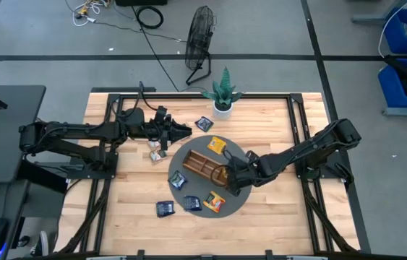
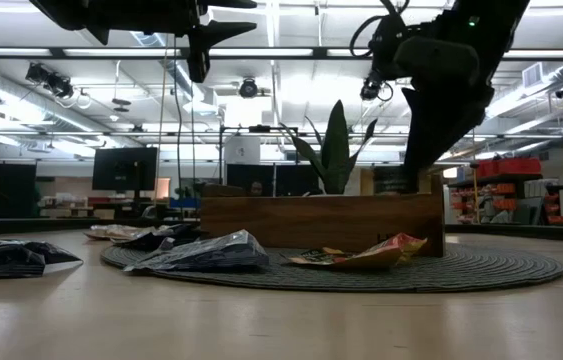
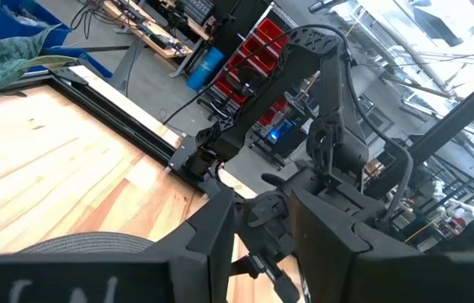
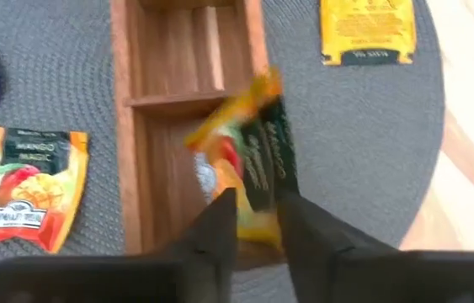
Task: Pick & Place Tea
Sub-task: Put the yellow tea bag into the right section of the wooden organizer
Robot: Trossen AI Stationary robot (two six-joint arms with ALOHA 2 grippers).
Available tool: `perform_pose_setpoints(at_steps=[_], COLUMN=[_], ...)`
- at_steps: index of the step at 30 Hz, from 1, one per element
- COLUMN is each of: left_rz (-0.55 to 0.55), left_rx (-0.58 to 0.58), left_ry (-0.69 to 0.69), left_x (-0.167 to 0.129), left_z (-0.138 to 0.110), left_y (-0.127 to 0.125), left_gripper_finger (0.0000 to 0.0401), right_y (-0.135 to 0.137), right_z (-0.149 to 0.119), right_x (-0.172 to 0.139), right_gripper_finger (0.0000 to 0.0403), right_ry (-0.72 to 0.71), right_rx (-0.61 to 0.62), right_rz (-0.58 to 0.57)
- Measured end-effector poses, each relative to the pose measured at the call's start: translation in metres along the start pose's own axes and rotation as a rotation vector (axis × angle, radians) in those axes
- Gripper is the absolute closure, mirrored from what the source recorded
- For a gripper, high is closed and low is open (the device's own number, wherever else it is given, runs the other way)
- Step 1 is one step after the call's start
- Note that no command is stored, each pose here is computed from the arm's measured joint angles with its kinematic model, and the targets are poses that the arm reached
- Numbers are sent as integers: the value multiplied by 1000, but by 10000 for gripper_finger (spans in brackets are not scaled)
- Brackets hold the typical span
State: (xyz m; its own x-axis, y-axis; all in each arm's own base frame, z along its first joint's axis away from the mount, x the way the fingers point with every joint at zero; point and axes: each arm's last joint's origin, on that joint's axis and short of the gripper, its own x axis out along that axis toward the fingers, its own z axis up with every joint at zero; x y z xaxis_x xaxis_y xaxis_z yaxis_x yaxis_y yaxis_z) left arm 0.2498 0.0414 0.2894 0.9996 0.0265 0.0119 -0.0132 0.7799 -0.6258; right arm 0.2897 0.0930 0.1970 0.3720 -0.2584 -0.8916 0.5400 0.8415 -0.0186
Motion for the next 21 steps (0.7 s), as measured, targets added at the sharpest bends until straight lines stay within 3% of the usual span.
perform_pose_setpoints(at_steps=[4,9,15,21], left_rz=[0,-2,-5,-6], left_rx=[-18,-17,-17,-9], left_ry=[0,1,4,5], left_x=[0,0,0,0], left_z=[0,0,0,0], left_y=[0,0,0,0], left_gripper_finger=[279,279,279,279], right_y=[-4,-10,-5,15], right_z=[2,6,4,-9], right_x=[-10,-39,-71,-82], right_gripper_finger=[248,207,204,213], right_ry=[-16,-75,-95,-85], right_rx=[46,121,144,205], right_rz=[11,109,333,462])
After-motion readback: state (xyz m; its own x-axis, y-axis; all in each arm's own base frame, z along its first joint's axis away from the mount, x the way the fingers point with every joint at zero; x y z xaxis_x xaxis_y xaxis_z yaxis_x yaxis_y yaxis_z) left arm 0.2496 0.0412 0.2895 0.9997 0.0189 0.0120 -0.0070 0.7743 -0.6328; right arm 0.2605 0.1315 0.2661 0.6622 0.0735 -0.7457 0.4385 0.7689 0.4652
